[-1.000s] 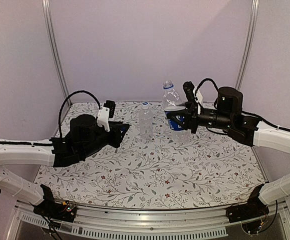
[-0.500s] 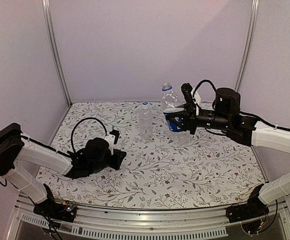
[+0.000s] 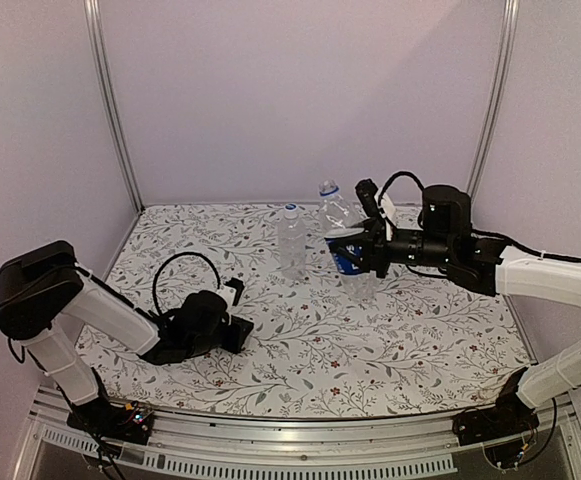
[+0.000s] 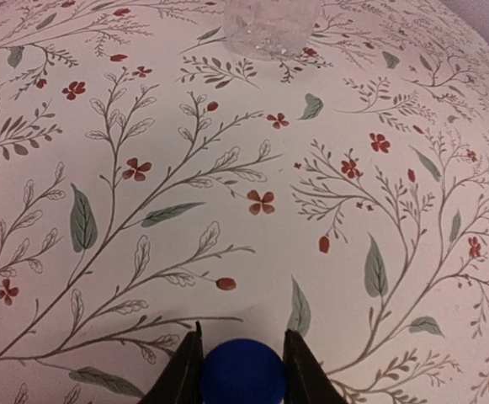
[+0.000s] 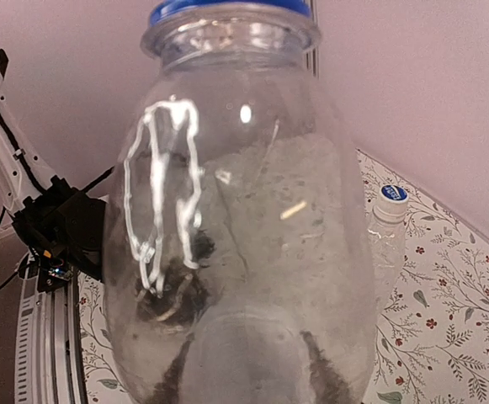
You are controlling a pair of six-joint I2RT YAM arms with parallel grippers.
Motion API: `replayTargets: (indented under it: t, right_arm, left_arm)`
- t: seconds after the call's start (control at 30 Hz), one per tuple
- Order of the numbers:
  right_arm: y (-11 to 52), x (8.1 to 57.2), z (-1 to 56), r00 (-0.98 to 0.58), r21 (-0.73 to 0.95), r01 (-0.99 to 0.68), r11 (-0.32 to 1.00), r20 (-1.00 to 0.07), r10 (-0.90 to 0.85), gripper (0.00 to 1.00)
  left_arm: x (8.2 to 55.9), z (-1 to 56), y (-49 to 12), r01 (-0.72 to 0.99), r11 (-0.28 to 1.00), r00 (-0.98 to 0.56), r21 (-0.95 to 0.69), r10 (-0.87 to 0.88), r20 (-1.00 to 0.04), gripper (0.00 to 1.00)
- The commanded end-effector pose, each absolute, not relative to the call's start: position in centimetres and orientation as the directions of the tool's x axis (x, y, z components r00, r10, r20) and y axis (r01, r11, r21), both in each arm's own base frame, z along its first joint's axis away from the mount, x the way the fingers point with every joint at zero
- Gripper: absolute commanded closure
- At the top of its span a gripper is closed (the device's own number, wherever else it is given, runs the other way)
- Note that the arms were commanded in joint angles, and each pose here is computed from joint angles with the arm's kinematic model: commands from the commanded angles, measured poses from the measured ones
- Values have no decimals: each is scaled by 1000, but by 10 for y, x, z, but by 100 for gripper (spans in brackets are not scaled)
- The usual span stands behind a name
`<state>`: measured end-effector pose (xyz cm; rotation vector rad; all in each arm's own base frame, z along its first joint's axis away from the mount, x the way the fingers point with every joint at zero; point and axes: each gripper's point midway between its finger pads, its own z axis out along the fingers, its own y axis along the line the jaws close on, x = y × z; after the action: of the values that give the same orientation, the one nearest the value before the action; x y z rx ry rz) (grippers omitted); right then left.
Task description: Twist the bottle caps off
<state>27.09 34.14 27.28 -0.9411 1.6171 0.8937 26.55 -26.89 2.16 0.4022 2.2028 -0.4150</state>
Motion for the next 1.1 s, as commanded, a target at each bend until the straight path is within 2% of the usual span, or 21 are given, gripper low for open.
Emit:
replayTargets:
  t: [0.0,0.17,0.37,0.57,0.7,0.87,1.07]
  right_arm:
    - [341,271,276,-171,104,-903,416,-977,-128,67]
    - [340,271,274,-173,104,-903,418,-976,-131,67]
    - [341,271,270,-183,112,-903,416,-974,-135,67]
    - [340,269,266,-190,116,-902,415,-972,-142,67]
    - [341,264,263,-193,122,-913,390,-970,-148,66]
    - [349,249,262,-186,132,-947,291,-968,-166,66]
    - [364,221,256,-175,154,-981,115,-964,-202,65]
  left_arm:
    - [263,16,-273,430,887,-597,-167,141,-790,73]
    - [262,10,-273,431,889,-603,-157,154,-783,71]
    - [264,17,-271,424,895,-590,-140,155,-793,50]
    - [266,50,-269,418,896,-557,-148,124,-821,26]
    - [263,92,-277,456,866,-517,-205,71,-853,18]
    - [254,172,-289,571,777,-408,-264,-10,-913,11]
    - [218,267,-310,784,554,-279,-280,-88,-956,7]
